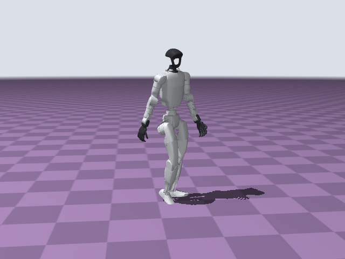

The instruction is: Upper body actions

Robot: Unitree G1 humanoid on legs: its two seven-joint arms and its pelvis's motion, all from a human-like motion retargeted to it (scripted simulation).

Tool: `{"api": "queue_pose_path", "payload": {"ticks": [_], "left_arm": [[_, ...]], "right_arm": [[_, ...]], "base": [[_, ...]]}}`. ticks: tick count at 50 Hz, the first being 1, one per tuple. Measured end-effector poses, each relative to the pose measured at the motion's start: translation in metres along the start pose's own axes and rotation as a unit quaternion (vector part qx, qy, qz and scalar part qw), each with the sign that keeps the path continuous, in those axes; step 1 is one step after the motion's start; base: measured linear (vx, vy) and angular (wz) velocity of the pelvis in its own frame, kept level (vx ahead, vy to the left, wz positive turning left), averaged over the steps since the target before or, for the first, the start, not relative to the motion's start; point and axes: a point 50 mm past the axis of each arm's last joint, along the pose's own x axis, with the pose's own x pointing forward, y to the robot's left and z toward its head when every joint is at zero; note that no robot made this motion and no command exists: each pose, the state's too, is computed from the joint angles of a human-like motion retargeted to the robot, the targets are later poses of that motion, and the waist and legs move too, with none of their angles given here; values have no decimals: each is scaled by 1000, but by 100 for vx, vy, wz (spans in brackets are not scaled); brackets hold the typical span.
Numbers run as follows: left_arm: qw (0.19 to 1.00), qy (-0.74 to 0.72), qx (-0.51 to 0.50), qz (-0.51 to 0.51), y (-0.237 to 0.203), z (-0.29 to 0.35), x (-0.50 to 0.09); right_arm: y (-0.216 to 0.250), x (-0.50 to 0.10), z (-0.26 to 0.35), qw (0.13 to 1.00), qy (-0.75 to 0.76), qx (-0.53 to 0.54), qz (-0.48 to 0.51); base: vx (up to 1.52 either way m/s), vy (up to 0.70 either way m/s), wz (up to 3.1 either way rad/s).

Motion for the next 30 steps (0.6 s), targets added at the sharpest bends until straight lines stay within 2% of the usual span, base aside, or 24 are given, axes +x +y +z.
{"api": "queue_pose_path", "payload": {"ticks": [4, 6, 8, 10, 13, 15, 18, 21, 30], "left_arm": [[960, 277, 19, -21, 27, -134, -45], [903, 425, 51, -24, 48, -183, -83], [851, 521, 55, 28, 62, -218, -120], [841, 534, -8, 91, 67, -237, -139], [860, 477, -153, 97, 59, -240, -136], [854, 469, -204, 93, 54, -237, -133], [843, 491, -201, 89, 51, -235, -133], [855, 486, -166, 70, 50, -230, -127], [935, 353, -37, -4, 27, -169, -68]], "right_arm": [[32, -5, 60, 989, -108, 75, 65], [49, -11, 84, 982, -134, 60, 118], [55, -16, 106, 976, -151, 11, 155], [56, -23, 133, 966, -191, -66, 164], [51, -40, 179, 928, -280, -203, 138], [45, -46, 192, 905, -307, -278, 101], [34, -37, 178, 898, -283, -332, 58], [24, -19, 136, 922, -196, -330, 44], [32, -6, 21, 982, 85, -156, 68]], "base": [[28, -25, -18], [20, -23, -92], [6, -19, -48], [4, -14, -60], [-16, -9, -23], [-24, -8, 47], [4, -5, 78], [19, -2, 69], [-1, 0, 39]]}}
